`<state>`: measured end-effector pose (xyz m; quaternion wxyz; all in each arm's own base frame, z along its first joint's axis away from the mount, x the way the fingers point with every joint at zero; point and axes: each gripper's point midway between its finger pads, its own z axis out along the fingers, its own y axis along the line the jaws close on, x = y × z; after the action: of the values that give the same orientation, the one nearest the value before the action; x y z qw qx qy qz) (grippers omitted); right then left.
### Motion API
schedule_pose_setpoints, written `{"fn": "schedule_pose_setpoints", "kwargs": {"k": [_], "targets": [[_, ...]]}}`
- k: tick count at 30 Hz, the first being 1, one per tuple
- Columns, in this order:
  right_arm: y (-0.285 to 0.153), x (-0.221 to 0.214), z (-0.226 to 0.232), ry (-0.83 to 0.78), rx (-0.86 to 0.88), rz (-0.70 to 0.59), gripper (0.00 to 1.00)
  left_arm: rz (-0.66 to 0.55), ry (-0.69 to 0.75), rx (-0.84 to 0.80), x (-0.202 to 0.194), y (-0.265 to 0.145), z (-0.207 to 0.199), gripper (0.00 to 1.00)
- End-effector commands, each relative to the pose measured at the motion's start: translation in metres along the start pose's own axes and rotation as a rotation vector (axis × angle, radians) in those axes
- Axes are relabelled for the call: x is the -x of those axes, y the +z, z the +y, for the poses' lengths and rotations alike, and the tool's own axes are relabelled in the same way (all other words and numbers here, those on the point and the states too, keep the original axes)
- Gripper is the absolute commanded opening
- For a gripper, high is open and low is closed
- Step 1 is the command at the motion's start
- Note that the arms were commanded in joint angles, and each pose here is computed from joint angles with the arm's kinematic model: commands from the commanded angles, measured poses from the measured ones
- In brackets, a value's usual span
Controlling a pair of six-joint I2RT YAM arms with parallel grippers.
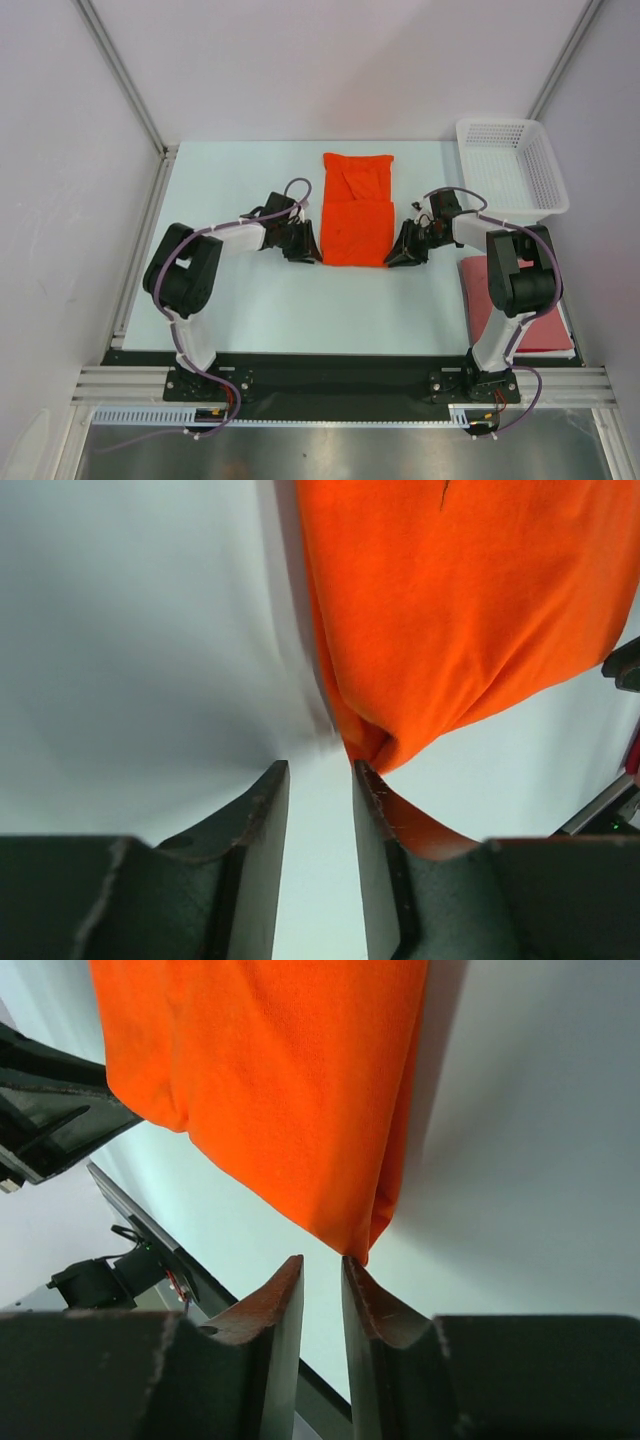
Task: Fold and stack the t-shirts
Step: Fold the tshirt
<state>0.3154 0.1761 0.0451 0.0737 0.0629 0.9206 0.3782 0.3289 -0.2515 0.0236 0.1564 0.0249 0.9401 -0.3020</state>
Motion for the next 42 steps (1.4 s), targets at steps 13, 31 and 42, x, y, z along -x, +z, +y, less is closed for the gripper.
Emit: {"fn": "schedule_pose_setpoints", "kwargs": {"k": [13, 31, 42], "targets": [[0.001, 0.016, 0.002, -0.038, 0.025, -0.038, 0.39, -0.106, 0.014, -0.142, 0.029, -0.021, -0.039, 0.46], [0.006, 0.018, -0.005, -0.024, 0.008, -0.029, 0.41, -0.011, -0.035, -0.126, 0.02, 0.005, -0.028, 0.27], [0.014, 0.012, -0.025, 0.038, -0.062, -0.026, 0.0, 0.053, -0.024, -0.027, 0.005, 0.01, -0.004, 0.0]]}}
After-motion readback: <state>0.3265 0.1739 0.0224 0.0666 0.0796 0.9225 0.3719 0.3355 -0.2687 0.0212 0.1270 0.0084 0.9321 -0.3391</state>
